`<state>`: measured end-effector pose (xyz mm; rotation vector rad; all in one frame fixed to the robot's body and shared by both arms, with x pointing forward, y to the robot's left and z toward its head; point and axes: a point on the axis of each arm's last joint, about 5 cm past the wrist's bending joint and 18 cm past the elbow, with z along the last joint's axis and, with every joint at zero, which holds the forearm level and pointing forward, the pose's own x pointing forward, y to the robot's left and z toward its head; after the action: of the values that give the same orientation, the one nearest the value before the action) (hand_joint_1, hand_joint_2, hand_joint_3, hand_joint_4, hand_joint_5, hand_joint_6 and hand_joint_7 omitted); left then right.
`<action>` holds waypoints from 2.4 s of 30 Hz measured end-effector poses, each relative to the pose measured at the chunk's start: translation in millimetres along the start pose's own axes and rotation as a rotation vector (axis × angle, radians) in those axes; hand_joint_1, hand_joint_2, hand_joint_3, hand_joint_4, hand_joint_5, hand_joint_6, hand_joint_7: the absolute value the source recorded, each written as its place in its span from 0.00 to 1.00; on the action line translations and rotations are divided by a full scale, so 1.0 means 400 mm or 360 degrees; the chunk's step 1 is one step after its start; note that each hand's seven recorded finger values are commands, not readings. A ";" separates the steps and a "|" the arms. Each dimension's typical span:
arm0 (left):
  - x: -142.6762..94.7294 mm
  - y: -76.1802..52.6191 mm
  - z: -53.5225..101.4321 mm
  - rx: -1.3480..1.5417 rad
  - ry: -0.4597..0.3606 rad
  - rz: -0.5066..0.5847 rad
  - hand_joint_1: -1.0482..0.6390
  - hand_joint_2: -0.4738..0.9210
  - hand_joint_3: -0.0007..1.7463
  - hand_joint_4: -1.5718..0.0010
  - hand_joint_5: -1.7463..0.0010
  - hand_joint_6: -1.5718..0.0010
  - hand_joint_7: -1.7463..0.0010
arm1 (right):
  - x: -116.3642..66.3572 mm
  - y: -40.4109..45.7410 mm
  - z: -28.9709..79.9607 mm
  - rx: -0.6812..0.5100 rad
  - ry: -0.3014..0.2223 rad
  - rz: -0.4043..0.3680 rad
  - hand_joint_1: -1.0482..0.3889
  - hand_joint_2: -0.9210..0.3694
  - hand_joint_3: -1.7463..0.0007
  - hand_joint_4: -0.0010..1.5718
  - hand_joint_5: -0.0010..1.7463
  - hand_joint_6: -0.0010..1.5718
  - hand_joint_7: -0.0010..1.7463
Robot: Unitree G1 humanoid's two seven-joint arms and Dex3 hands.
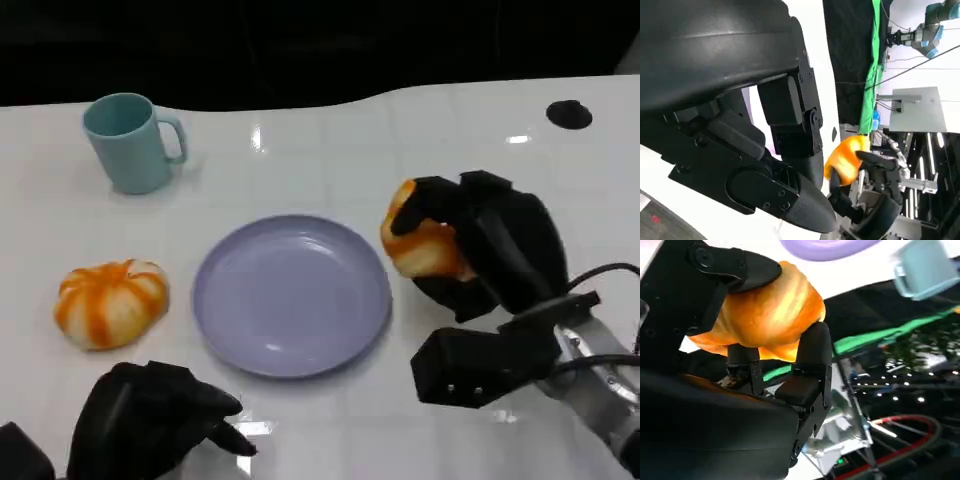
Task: Grasp the bread from the table and place it into the plate.
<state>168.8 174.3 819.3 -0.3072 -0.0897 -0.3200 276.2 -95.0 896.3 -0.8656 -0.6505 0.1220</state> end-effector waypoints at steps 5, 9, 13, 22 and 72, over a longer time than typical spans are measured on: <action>0.000 0.000 0.000 0.0003 0.0002 -0.0001 0.00 0.90 0.00 0.00 0.79 0.00 0.93 | 0.011 0.015 0.028 0.0067 -0.0037 0.0005 0.67 0.56 0.13 0.66 1.00 0.59 0.86; 0.000 0.000 0.000 0.0007 0.0002 -0.0002 0.00 0.90 0.00 0.00 0.79 0.00 0.93 | 0.027 0.025 0.051 0.0116 -0.0074 0.0020 0.66 0.55 0.14 0.66 1.00 0.56 0.89; -0.001 0.000 -0.001 0.0006 0.0006 -0.0002 0.00 0.90 0.00 0.00 0.79 0.00 0.93 | 0.045 0.036 0.073 0.0150 -0.0113 0.0023 0.66 0.54 0.15 0.65 1.00 0.55 0.89; -0.001 0.000 -0.001 0.0007 0.0005 -0.0001 0.00 0.90 0.00 0.00 0.79 0.00 0.93 | 0.042 0.091 0.114 0.0264 -0.0133 0.0121 0.68 0.52 0.19 0.62 1.00 0.58 0.78; 0.001 -0.005 -0.002 0.0007 0.0006 -0.0003 0.00 0.90 0.00 0.00 0.79 0.00 0.93 | -0.007 -0.050 0.073 0.0303 -0.0185 0.0597 0.59 0.04 1.00 0.38 0.25 0.44 0.08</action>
<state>168.7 172.1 819.1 -0.3019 -0.0873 -0.3221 253.8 -89.6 923.6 -0.7918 -0.5683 0.5669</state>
